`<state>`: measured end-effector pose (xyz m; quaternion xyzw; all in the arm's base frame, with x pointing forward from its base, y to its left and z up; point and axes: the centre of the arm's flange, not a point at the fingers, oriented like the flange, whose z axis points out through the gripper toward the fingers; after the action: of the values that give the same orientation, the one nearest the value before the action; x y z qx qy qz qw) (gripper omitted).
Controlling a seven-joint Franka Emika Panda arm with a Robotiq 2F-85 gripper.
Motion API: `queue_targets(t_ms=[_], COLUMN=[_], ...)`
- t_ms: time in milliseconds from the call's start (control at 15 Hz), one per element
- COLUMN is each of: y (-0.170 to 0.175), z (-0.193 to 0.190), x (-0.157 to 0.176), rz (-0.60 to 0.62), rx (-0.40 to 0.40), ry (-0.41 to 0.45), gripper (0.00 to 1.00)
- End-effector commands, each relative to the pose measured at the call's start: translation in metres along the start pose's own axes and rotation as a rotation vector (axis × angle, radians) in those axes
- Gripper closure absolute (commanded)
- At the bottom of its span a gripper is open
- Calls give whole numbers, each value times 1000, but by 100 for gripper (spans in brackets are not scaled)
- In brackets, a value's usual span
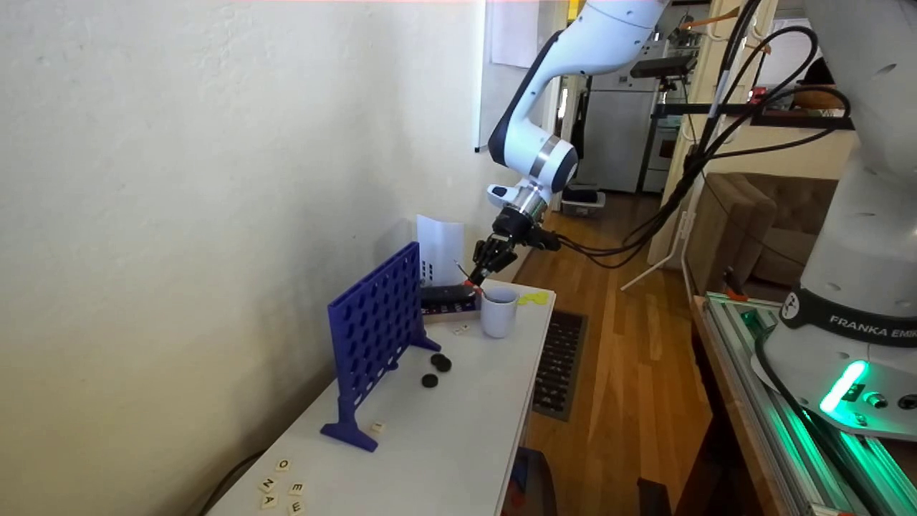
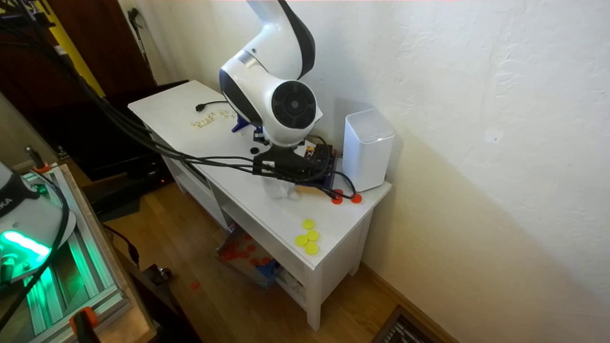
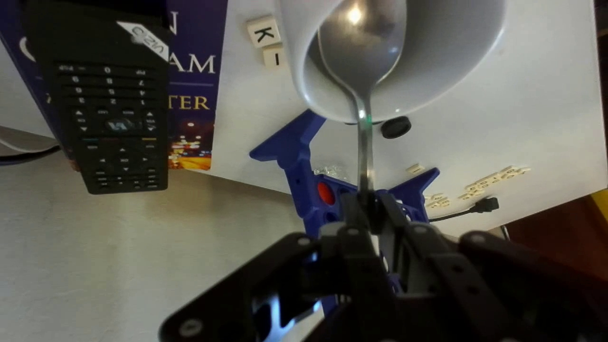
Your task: Put the silver spoon in the white mug.
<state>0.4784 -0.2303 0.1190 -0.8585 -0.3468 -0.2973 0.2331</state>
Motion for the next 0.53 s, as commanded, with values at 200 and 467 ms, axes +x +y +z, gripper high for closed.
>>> queue_targets(t_ms=[200, 467], y=[14, 18], z=[0, 8], x=[-20, -33], rz=[39, 49], rx=[5, 26], ry=[46, 48], gripper=[97, 97])
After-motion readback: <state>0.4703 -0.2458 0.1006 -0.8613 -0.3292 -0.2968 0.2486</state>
